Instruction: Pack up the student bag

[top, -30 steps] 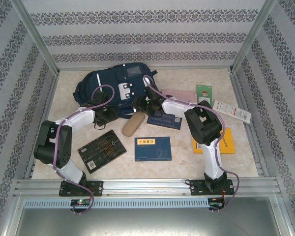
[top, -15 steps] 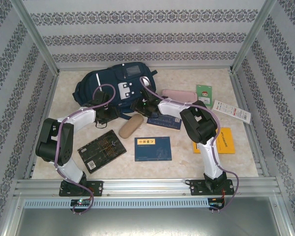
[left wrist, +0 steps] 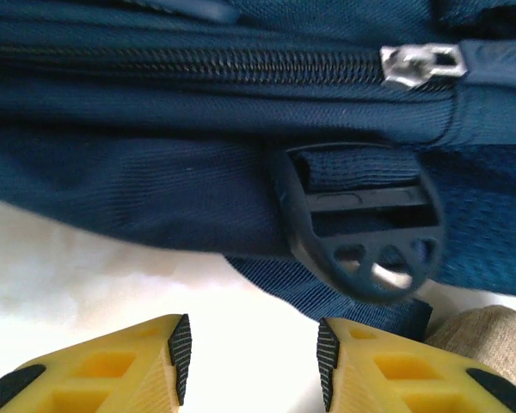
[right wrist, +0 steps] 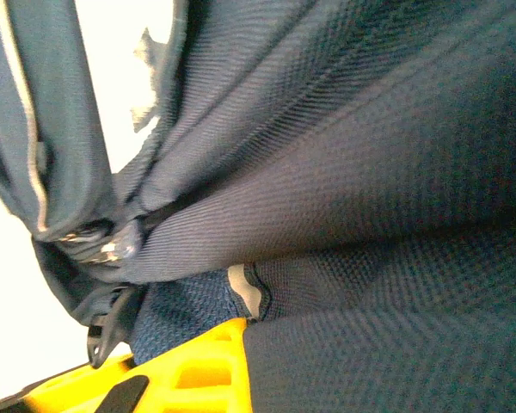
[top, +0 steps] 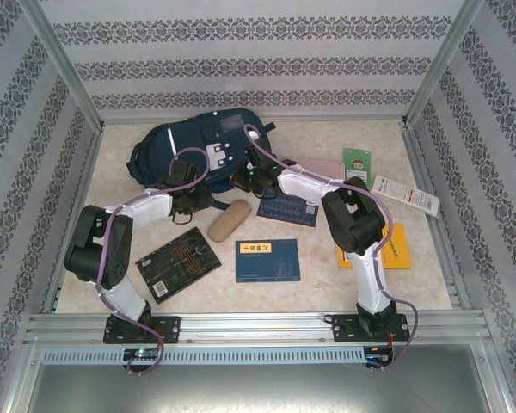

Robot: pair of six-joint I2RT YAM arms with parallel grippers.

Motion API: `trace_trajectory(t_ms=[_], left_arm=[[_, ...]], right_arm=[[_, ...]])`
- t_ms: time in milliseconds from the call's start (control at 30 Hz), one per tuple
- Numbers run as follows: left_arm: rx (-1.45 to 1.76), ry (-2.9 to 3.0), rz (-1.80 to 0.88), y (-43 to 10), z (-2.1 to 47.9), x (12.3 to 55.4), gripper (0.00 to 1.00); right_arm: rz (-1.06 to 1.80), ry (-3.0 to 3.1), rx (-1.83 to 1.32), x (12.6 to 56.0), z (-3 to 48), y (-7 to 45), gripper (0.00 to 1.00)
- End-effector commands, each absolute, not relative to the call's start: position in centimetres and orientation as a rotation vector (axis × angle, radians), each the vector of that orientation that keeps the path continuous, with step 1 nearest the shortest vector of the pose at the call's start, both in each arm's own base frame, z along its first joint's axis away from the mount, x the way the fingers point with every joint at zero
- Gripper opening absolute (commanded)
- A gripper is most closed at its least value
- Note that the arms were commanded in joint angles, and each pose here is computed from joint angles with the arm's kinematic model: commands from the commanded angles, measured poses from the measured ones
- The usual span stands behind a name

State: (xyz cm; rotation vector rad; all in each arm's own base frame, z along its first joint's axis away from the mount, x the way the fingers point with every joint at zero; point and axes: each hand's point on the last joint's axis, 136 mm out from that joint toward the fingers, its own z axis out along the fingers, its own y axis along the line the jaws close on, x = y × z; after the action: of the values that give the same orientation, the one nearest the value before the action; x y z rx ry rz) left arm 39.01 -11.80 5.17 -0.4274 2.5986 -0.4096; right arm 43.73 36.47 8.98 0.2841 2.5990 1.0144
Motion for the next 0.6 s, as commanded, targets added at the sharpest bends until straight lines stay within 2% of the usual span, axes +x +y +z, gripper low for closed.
trace_trajectory(t_ms=[0,567], left_arm=[[-0.408,2.526,-0.417,-12.6,6.1,41.1,0.45],[-0.443,2.394,-0.324,-12.2,7.6,44.8,0.44]], right_arm=[[1.142,2.441,0.23,44.7,16.7,37.8,0.0],[1.189,2.481,0.281,44.2,16.3,38.0,0.0]])
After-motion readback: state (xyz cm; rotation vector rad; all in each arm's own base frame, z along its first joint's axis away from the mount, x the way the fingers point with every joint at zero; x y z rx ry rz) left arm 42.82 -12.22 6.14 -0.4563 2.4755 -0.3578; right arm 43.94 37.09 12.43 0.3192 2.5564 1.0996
